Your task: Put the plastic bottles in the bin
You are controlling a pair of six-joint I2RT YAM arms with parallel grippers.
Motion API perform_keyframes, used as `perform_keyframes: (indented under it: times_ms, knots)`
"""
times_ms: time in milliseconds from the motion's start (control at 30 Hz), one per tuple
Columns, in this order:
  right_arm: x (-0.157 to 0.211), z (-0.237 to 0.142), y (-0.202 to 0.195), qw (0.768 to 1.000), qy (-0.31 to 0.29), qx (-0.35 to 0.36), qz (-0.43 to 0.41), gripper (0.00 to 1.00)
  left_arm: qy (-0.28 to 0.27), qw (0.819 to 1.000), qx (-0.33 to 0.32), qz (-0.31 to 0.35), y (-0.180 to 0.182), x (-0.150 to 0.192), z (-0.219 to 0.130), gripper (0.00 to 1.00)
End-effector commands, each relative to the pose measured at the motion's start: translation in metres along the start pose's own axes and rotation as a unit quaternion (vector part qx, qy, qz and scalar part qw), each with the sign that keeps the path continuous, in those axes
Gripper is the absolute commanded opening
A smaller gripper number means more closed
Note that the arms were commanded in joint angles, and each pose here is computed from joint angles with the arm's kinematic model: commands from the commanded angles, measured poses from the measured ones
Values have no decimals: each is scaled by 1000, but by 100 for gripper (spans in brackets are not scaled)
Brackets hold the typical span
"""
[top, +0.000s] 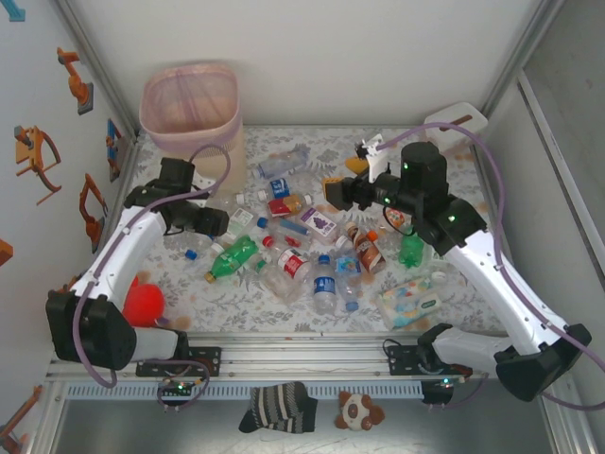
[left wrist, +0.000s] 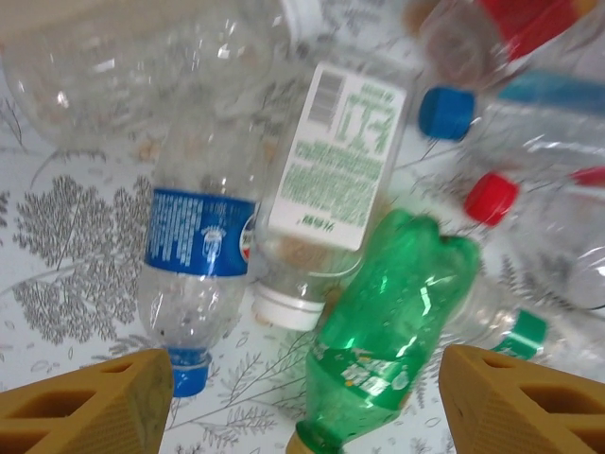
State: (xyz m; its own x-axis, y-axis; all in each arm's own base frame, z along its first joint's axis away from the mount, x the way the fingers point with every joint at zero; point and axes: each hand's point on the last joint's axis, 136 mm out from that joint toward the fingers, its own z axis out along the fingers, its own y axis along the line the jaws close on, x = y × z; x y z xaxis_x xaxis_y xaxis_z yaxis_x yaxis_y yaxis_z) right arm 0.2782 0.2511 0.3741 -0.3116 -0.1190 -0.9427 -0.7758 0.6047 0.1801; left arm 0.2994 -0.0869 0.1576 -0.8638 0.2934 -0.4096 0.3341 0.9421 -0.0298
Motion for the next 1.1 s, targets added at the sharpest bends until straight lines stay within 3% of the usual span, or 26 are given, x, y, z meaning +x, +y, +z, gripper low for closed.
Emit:
perform_keyframes:
  times_ms: [0, 400, 1067]
  knots:
    - [-1, -4, 6, 1000, -7, -9, 6, 80, 21, 999, -27, 1, 12, 4, 15, 74]
    - [-6, -7, 8, 1000, -14, -12, 6, 79, 116, 988, -92, -34, 50, 10, 67, 72]
    - [-9, -16, 8, 1000, -20, -3, 5, 79, 138, 986, -72, -61, 48, 15, 118, 72]
